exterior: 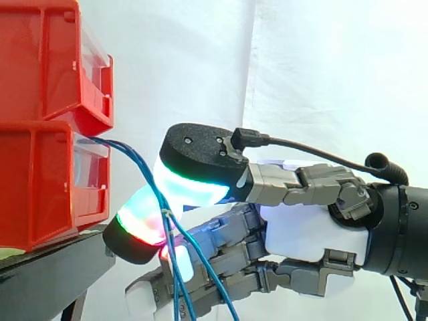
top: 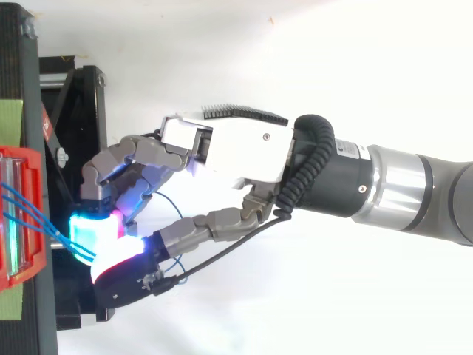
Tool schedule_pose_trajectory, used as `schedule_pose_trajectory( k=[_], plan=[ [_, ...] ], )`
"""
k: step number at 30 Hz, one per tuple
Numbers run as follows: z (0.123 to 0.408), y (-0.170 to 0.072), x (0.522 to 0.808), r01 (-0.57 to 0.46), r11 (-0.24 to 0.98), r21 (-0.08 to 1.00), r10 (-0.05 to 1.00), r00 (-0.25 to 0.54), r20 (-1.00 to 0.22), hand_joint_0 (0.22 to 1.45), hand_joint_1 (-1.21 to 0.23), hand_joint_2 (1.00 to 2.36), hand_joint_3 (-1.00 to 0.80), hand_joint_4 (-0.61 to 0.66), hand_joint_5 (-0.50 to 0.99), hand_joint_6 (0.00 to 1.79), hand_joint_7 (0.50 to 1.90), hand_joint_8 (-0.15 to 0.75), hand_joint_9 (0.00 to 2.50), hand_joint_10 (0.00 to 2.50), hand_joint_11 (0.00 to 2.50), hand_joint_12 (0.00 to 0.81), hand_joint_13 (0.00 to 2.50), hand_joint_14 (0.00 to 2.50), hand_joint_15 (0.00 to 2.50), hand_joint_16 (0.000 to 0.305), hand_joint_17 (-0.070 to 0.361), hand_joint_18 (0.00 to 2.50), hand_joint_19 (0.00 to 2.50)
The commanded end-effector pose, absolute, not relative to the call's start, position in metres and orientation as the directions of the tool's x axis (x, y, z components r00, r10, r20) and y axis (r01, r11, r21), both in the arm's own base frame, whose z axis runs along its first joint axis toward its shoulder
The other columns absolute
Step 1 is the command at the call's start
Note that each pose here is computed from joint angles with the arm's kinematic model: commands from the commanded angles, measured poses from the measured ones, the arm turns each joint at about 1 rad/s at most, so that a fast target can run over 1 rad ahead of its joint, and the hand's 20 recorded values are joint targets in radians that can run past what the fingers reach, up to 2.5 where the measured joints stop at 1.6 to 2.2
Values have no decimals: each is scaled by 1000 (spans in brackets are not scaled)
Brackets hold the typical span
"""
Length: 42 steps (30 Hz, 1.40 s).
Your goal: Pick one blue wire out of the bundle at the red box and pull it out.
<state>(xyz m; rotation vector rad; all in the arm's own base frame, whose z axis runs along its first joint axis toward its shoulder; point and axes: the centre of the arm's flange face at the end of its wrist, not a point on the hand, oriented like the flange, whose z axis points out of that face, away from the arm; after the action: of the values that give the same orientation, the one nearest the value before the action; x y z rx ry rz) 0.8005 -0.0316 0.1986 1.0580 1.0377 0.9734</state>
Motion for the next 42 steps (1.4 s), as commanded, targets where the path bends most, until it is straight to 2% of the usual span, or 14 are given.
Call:
schedule_pose_trajectory(
  k=[1, 6, 20, 24, 34, 42],
  plan=[
    [199, -29, 801, -120, 210, 970, 958, 224, -180, 615, -783, 1016, -268, 149, -193, 917, 917, 348, 878, 17, 799, 432, 748, 18, 499, 59, 134, 606, 434],
    [198, -28, 801, -120, 207, 971, 959, 222, -177, 620, -786, 1020, -182, 108, -198, 927, 992, 347, 866, 18, 798, 431, 747, 19, 496, 59, 133, 609, 432],
    [205, -26, 801, -131, 176, 976, 966, 213, -145, 631, -781, 1022, -104, 50, -202, 951, 1005, 346, 873, 15, 800, 431, 759, 19, 491, 59, 132, 626, 425],
    [214, -28, 797, -117, 156, 981, 969, 212, -129, 628, -767, 1024, -87, 44, -202, 954, 1009, 345, 876, 15, 793, 430, 761, 17, 491, 58, 132, 629, 432],
    [255, -32, 773, 4, 175, 985, 967, 187, -172, 622, -726, 1021, -76, 55, -199, 960, 996, 362, 912, 16, 793, 438, 775, 17, 489, 60, 134, 639, 443],
    [278, -36, 762, 37, 184, 982, 964, 185, -188, 615, -695, 1019, -116, 94, -199, 961, 964, 364, 930, 17, 797, 438, 780, 17, 497, 60, 134, 637, 451]
  ],
)
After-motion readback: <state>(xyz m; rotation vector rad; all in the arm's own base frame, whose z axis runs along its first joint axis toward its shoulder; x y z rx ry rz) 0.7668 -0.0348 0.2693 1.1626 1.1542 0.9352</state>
